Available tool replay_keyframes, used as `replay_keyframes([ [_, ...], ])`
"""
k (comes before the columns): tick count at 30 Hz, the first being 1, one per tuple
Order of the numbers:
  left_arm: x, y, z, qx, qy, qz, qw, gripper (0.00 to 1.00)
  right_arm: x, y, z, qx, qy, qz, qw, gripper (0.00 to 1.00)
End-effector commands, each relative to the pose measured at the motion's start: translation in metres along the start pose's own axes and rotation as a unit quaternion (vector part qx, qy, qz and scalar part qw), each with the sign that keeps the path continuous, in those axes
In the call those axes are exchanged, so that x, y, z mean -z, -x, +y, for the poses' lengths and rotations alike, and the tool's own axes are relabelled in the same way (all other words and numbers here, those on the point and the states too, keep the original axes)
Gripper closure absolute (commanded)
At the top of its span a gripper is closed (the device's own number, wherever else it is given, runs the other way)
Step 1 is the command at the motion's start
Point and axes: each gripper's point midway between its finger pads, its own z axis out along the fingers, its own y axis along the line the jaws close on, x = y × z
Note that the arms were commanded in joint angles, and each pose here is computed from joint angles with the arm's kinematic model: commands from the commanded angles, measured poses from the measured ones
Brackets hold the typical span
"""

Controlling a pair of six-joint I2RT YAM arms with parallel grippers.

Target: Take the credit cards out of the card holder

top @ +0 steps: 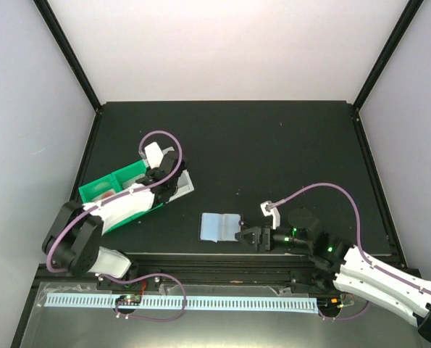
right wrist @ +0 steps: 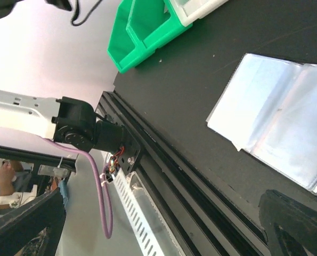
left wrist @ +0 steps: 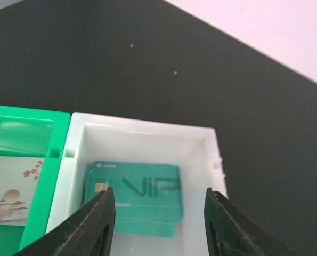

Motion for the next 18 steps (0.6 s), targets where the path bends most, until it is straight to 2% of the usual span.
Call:
replay_keyframes([
  [1,0.018,0.024,-0.006,-0.013,-0.031,-0.01,0.999,0.44,0.001,0.004,-0.007,-0.012,-0.02,-0.014,1.0,0.0],
  [4,0.034,0.032,-0.015,-0.035,-0.073,-0.001,0.997,0.22,0.002,0.004,-0.017,-0.026,-0.049,-0.016,0.998,0.0],
  [7,0.048,0.03,-0.023,-0.073,-0.121,0.018,0.99,0.1,0.005,0.007,-0.027,-0.03,-0.086,-0.023,0.996,0.0],
  [11,0.068,0.019,-0.02,-0.113,-0.153,0.065,0.98,0.05,0.007,0.011,-0.032,-0.024,-0.111,-0.026,0.993,0.0],
  [13,0.083,0.011,-0.024,-0.147,-0.195,0.097,0.965,0.04,0.005,0.01,-0.036,-0.023,-0.119,-0.025,0.992,0.0],
  [16,0.105,-0.003,-0.026,-0.161,-0.242,0.146,0.945,0.04,0.004,0.009,-0.047,-0.027,-0.142,-0.023,0.989,0.0],
  [18,0.123,-0.012,-0.03,-0.167,-0.287,0.171,0.928,0.06,0.0,0.007,-0.051,-0.026,-0.148,-0.015,0.989,0.04],
])
